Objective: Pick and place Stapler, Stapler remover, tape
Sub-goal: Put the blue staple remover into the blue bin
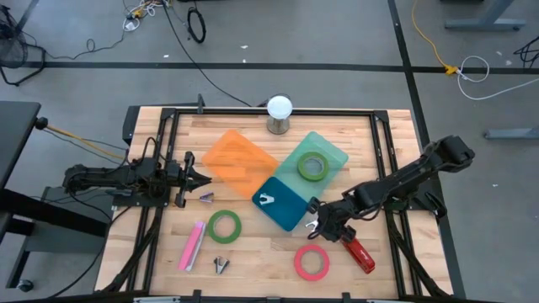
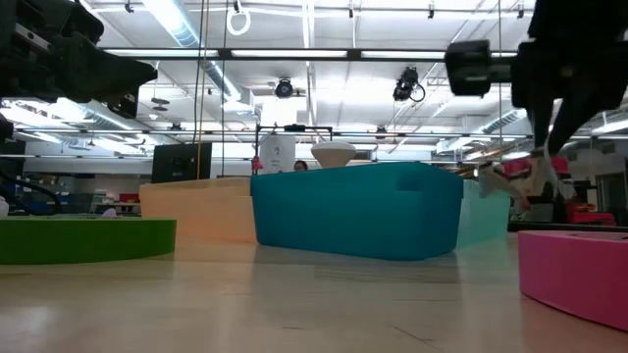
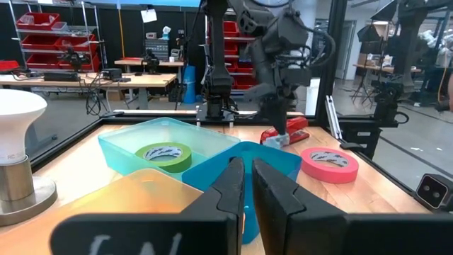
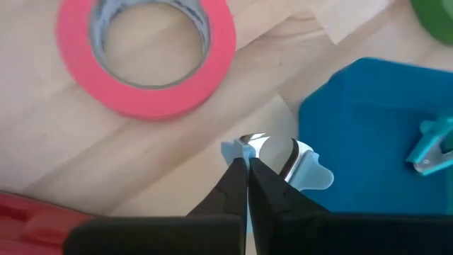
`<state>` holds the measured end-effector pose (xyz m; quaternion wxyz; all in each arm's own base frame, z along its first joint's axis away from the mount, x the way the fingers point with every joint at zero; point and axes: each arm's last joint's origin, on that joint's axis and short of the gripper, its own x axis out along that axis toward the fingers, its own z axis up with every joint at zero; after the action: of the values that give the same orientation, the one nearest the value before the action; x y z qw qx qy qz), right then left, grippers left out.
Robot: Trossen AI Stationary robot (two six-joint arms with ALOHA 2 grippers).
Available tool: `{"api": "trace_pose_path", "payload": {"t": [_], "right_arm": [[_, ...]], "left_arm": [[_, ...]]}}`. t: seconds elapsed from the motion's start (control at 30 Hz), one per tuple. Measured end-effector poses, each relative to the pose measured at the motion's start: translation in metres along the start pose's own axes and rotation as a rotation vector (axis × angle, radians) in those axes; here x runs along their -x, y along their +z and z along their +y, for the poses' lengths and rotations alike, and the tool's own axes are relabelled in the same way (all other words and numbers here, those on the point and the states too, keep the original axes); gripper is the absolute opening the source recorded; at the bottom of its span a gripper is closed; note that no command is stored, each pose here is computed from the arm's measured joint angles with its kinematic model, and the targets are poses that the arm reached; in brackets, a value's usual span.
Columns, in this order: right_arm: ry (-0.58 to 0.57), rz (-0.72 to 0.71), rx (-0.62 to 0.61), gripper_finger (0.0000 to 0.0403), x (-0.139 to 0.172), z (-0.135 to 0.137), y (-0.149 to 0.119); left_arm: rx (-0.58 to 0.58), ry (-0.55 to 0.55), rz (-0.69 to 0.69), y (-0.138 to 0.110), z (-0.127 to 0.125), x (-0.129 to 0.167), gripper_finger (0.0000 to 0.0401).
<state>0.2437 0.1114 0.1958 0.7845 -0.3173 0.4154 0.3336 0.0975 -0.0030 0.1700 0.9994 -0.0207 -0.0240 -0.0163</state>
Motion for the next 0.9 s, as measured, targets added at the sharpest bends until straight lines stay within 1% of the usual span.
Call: {"api": "trace_pose_path", "payload": {"t": [0.13, 0.23, 0.33, 0.43, 0.67, 0.73, 0.9], "right_arm": [[-0.024, -0.029, -0.016, 0.0002, 0.018, 0.002, 0.002], [-0.109, -0.036, -0.003, 0.0002, 0.031, 0.000, 0.002], [-0.209, -0.050, 0.016, 0.0002, 0.040, -0.007, 0.002], [-0.259, -0.055, 0.035, 0.0002, 0.042, -0.016, 0.000], [-0.311, -0.073, 0.090, 0.0002, 0.034, -0.038, -0.005], [-0.302, -0.079, 0.104, 0.0002, 0.028, -0.044, -0.007], [-0.322, -0.071, 0.105, 0.0002, 0.008, -0.058, -0.011]], "left_arm": [[0.000, 0.000, 0.000, 0.000, 0.000, 0.000, 0.0032], [0.000, 0.000, 0.000, 0.000, 0.000, 0.000, 0.0032], [0.000, 0.000, 0.000, 0.000, 0.000, 0.000, 0.0032], [0.000, 0.000, 0.000, 0.000, 0.000, 0.000, 0.0032], [0.000, 0.000, 0.000, 0.000, 0.000, 0.000, 0.0032], [0.000, 0.000, 0.001, 0.000, 0.000, 0.000, 0.0032], [0.000, 0.000, 0.005, -0.001, 0.000, 0.000, 0.0032]]}}
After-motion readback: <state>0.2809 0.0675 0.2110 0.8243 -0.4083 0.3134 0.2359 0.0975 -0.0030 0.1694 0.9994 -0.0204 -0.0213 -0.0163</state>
